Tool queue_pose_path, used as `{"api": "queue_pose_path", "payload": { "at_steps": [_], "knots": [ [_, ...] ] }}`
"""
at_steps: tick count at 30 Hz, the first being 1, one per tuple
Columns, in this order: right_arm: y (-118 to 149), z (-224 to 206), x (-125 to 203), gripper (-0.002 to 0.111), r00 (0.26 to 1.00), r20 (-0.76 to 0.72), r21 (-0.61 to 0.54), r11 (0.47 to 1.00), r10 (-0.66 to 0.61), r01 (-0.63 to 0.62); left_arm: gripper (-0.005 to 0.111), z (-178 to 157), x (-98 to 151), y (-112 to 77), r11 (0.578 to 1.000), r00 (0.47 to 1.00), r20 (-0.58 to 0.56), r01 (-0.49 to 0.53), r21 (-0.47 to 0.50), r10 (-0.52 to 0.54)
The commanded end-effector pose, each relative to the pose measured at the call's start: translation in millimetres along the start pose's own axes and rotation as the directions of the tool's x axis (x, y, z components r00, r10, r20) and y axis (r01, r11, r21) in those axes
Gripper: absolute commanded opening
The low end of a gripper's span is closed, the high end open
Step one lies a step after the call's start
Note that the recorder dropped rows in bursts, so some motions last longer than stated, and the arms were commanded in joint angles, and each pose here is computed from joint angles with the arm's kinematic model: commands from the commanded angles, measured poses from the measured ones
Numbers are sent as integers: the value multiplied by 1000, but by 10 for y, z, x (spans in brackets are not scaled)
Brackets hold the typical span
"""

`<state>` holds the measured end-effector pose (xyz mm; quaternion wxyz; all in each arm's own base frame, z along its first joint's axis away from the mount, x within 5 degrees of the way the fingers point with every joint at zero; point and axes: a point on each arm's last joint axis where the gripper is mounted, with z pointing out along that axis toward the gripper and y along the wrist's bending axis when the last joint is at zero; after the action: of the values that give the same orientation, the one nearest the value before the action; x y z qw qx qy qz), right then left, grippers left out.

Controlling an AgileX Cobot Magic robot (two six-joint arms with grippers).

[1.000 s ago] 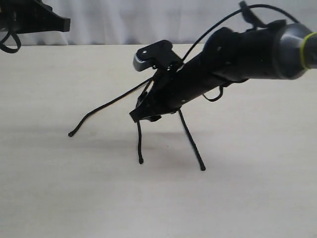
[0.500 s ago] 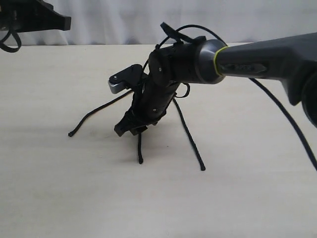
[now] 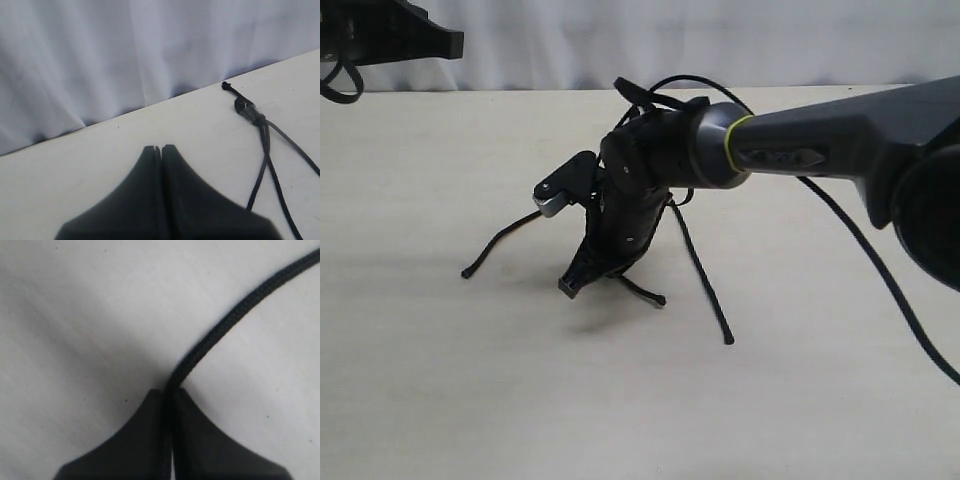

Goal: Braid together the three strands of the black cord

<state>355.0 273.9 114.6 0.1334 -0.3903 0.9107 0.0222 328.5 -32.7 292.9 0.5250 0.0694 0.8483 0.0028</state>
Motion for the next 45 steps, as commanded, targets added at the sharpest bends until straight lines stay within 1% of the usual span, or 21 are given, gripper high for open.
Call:
{"api": "queue_pose_path", "payload": {
  "at_steps": [1,4,5,6,7,8,10,12,14,16,19,23,25,28,30,32,34,39,41,43,45],
  "knots": [
    [-45,-98,23,5,993,-115,39,999,-30,35,0,-19,-17,2,1000,1000,21,16,4,-16],
    [-105,-427,-49,5,992,-112,83,995,-49,59,0,-19,-17,2,1000,1000,21,16,4,-16],
    [-175,-630,-66,5,994,-99,155,986,-53,68,0,-19,-15,3,1000,1000,19,16,3,-16],
    [-219,-717,-65,5,995,-95,203,977,-43,62,0,-19,-15,3,1000,1000,19,16,3,-16],
    [-327,-915,-53,5,996,-84,304,952,-15,40,0,-19,-15,3,1000,1000,19,16,3,-16],
    [-406,-1048,-36,5,997,-81,359,933,-6,35,0,-19,-15,3,1000,1000,19,16,3,-16],
    [-611,-1172,11,4,998,-59,387,922,32,-7,0,-19,-15,3,1000,1000,19,16,3,-16],
    [-866,-1148,103,4,991,-62,378,922,115,-83,0,-19,-15,2,1000,1000,19,22,4,-22],
    [-1093,-946,222,4,970,-90,300,935,224,-188,0,-19,-15,2,1000,1000,19,24,4,-24],
    [-1230,-677,325,4,955,-146,212,951,258,-224,0,-19,-15,2,1000,999,19,28,4,-28],
    [-1282,-413,386,4,947,-190,176,958,258,-226,0,-19,-15,2,1000,999,19,28,4,-28],
    [-1265,-156,442,4,935,-245,162,961,257,-222,0,-19,-15,2,1000,999,19,28,4,-28],
    [-1228,-86,449,4,929,-255,126,962,267,-242,0,-19,-15,2,1000,999,19,28,4,-28],
    [-1133,-33,436,4,932,-264,19,967,250,-255,0,-19,-15,2,1000,999,19,28,4,-28],
    [-1024,-34,398,4,937,-255,-98,958,237,-269,0,-19,-15,2,1000,999,19,28,4,-28],
    [-864,-42,341,4,948,-249,-192,950,196,-247,0,-19,-15,2,1000,999,19,28,4,-28],
    [-710,-52,292,4,958,-248,-230,951,146,-205,0,-19,-15,2,1000,999,19,28,4,-28],
    [-194,-94,141,4,975,-220,-270,963,-39,-23,0,-19,-15,2,1000,999,19,28,4,-28],
    [-82,-203,89,4,976,-198,-264,964,-89,34,0,-19,-13,2,1000,999,17,28,4,-28],
    [-80,-352,40,4,982,-156,-225,972,-107,70,0,-19,-13,2,1000,999,17,28,4,-28],
    [-160,-555,-2,4,991,-108,-160,985,-84,66,0,-19,-13,2,1000,999,17,28,4,-28]
  ]
}}
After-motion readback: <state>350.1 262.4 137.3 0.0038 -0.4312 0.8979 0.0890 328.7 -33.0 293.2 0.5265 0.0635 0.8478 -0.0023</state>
